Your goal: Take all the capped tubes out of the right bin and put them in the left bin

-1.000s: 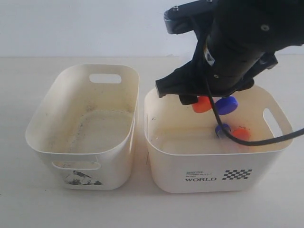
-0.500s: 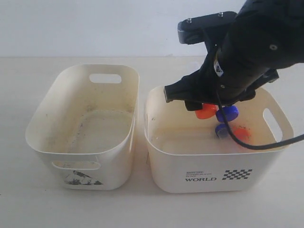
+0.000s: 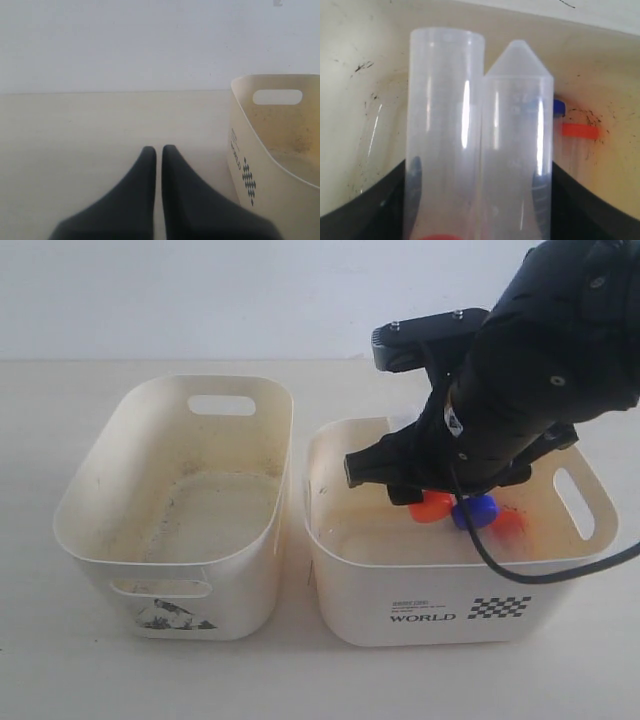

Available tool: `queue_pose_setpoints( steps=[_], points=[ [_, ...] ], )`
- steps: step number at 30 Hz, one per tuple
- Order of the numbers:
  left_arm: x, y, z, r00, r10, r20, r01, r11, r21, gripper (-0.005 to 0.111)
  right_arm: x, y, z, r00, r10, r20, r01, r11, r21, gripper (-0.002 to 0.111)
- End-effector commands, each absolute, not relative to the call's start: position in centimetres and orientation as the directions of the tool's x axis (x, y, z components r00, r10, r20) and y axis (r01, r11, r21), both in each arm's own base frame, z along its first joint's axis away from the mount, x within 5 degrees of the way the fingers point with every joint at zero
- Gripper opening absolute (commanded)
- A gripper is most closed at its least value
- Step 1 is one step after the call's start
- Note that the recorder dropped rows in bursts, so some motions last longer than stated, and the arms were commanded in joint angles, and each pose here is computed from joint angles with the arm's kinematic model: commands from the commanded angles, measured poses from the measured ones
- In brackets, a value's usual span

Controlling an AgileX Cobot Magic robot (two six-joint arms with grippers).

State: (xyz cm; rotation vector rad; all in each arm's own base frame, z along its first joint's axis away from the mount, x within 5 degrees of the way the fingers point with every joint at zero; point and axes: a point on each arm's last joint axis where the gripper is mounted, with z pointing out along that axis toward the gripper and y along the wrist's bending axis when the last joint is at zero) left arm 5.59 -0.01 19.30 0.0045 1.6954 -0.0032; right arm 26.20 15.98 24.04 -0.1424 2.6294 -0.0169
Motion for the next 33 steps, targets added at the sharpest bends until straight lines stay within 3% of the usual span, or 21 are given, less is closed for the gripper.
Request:
queue_pose_setpoints(
  steps=[1,9,33],
  points=[
    [5.6,0.0,19.4,-0.121,-0.012,-0.993,0.004,1.0,-0.013,0.004,26.0,15.7,23.9,-0.881,-0.098,-0.463,-0.084,0.995,-0.052,0.0],
    [5.6,0.0,19.4,-0.121,-0.012,-0.993,0.004,1.0,-0.013,0.004,25.2,15.4,21.7,-0.879,-0.121,-0.46,-0.119,0.992,-0.034,0.0],
    [5.6,0.0,19.4,-0.123,-0.012,-0.992,0.004,1.0,-0.013,0.004,25.5,15.7,21.8,-0.859,-0.122,-0.498,-0.136,0.991,-0.008,0.0]
  ],
)
